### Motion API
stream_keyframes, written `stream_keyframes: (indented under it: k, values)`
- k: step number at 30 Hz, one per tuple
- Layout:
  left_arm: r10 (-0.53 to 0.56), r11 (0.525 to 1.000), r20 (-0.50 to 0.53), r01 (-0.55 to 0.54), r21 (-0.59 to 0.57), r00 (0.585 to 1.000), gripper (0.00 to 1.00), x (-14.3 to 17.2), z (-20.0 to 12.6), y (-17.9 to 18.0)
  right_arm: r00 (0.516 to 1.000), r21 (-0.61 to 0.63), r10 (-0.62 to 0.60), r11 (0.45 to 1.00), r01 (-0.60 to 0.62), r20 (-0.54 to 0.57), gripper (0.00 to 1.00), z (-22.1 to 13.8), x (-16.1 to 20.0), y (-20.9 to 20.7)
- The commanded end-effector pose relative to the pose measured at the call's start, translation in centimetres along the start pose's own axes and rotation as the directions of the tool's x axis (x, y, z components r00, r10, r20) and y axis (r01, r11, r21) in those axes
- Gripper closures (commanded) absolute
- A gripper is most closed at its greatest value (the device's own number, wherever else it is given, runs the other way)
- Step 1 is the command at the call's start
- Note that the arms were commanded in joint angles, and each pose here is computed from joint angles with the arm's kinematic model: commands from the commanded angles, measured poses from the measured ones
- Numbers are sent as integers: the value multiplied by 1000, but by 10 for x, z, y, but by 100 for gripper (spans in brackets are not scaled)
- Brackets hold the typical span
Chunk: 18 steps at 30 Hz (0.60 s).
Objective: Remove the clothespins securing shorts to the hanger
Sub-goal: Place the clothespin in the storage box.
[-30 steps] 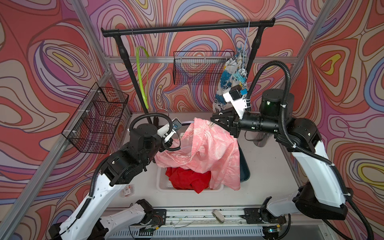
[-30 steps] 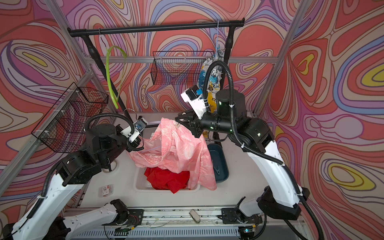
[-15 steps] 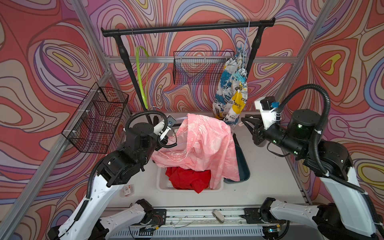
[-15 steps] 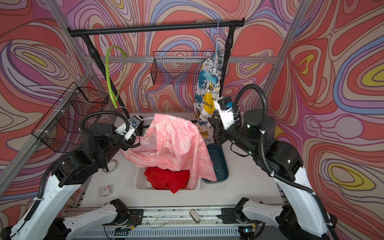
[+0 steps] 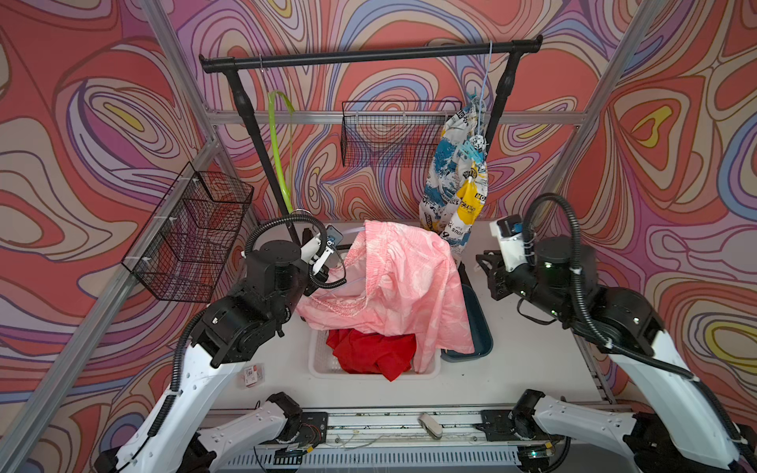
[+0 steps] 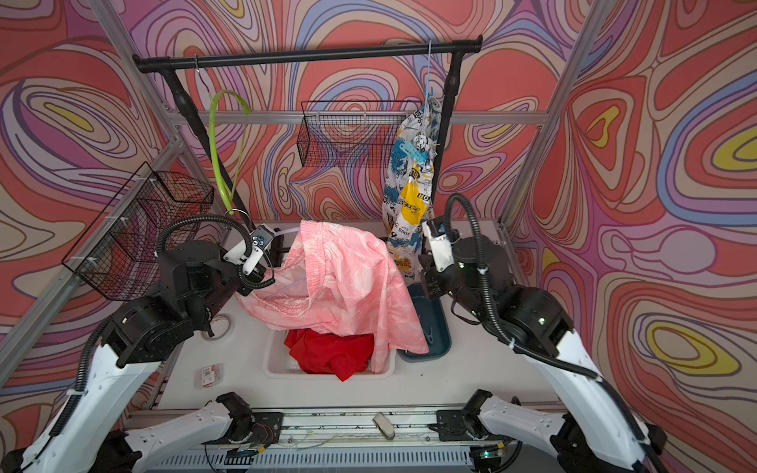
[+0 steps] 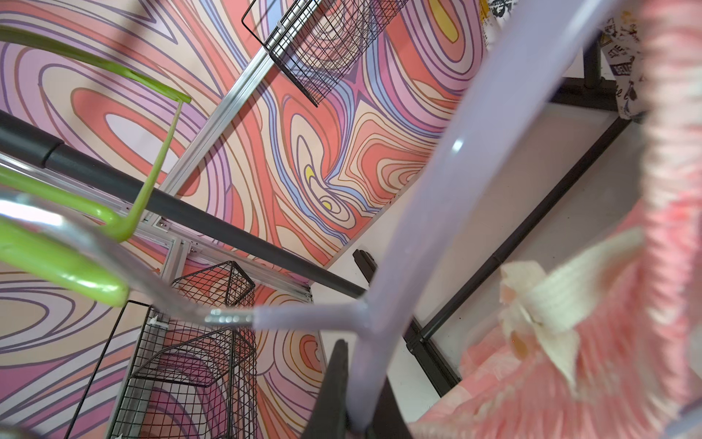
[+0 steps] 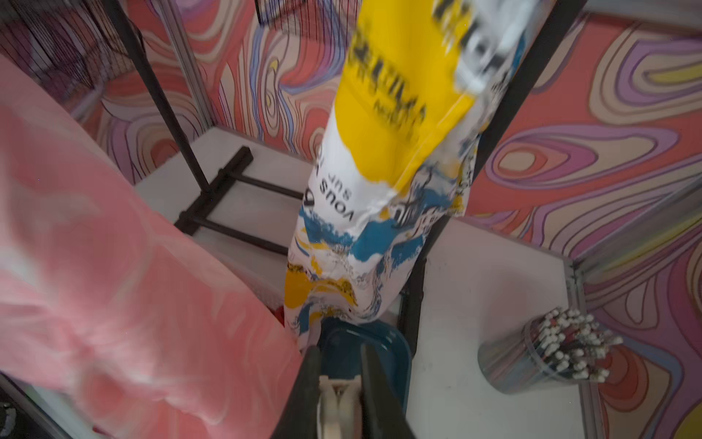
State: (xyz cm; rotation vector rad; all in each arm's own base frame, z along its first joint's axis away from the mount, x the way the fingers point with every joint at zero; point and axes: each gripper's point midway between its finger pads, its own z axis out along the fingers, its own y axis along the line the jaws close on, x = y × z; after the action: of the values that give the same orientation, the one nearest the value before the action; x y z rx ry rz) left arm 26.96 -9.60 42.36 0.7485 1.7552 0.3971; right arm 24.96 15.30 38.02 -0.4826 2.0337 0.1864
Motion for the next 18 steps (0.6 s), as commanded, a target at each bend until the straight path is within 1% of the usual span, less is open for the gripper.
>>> stream_keyframes:
  k: [1,3,6,7,8,10,13,15,18]
  values:
    - [-81,996,71,82,-20,994,100,-20,-9,15,982,75,81,995,-69,-172,100,24,61,-5]
    - [-79,997,69,81,-16,994,100,-21,-9,15,963,100,119,990,-97,-242,100,37,94,-4]
    - [-76,997,71,77,-5,995,100,-25,-8,15,926,103,161,986,-133,-343,100,58,141,4]
    - [-80,997,72,80,-2,994,100,-26,-8,15,912,131,185,981,-147,-367,100,65,156,2]
    - [-81,997,70,81,3,994,100,-27,-8,15,907,119,192,980,-159,-375,100,74,164,4]
    - [-82,997,65,81,10,995,100,-29,-6,14,896,91,223,975,-203,-385,100,88,174,7]
    - [-84,996,57,83,17,995,100,-31,-4,13,882,64,268,962,-264,-388,100,100,178,9]
    - [-87,996,52,86,24,995,100,-31,-2,11,866,87,315,948,-306,-389,100,105,182,2]
    - [-97,995,48,95,37,994,100,-31,3,6,835,144,377,926,-348,-402,100,117,196,-12]
